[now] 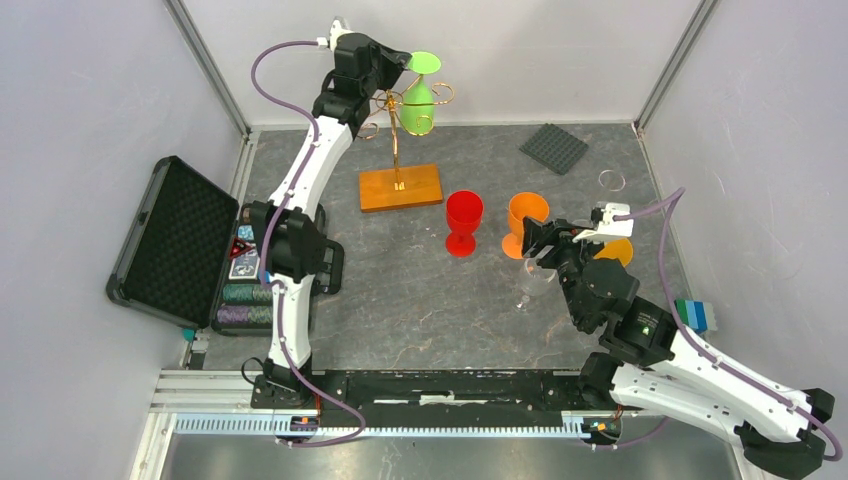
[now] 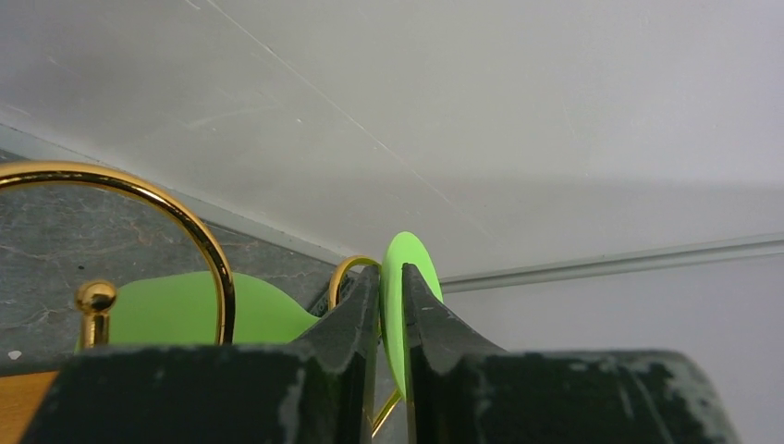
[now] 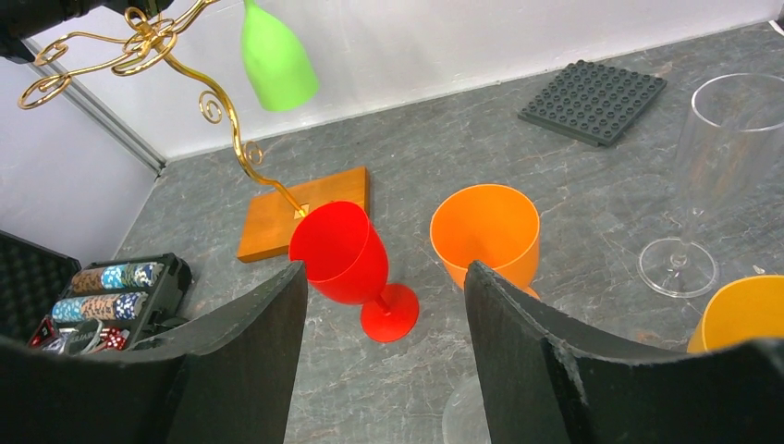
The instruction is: Take the wine glass off the wine glass rack
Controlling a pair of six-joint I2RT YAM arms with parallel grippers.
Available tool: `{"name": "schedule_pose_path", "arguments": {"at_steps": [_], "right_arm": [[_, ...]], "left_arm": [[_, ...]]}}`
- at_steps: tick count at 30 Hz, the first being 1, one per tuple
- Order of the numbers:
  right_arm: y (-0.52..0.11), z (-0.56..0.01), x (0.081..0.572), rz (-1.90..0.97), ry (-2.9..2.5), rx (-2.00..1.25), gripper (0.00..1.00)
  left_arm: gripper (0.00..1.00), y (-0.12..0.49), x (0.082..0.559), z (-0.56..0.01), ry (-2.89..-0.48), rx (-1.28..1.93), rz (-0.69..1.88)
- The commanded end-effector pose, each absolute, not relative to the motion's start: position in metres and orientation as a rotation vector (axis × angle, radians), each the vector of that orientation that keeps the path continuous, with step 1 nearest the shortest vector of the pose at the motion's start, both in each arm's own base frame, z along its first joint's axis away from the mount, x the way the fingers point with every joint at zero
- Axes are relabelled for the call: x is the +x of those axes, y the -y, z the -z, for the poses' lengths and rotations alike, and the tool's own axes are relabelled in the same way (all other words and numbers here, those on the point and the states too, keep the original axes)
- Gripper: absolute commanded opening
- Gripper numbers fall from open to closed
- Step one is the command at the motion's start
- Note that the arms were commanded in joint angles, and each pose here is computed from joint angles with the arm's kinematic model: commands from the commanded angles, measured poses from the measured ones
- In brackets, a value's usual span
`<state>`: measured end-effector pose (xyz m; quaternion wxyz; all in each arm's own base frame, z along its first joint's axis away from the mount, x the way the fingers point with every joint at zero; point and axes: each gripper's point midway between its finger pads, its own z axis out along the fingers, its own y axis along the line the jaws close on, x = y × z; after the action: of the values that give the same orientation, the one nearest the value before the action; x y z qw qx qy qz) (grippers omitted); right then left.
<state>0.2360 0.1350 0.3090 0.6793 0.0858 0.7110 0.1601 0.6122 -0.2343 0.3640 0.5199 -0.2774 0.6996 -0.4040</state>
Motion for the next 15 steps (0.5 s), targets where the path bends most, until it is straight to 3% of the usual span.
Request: {"name": "schedule_pose_path", "arguments": {"at_steps": [1,7,15], "right_arm": [[-0.135,-0.320,0.235,-0.387,-1.566,0.214,0.68],[-0.133,-0.320,0.236,-0.380,-1.564,0.221,0.68],[-0.134,-0.320,0.236,-0.381,-1.565,0.217,0.68]], "left_arm": [[0.18,0.241,0.613,-0.384,-1.627,-0.641,1.054],[0.03,0.245,0.610,-0.390,-1.623,-0.619,1.082],[0.02,0.234,0.601,-0.418,-1.558,-0.625,1.106]]}}
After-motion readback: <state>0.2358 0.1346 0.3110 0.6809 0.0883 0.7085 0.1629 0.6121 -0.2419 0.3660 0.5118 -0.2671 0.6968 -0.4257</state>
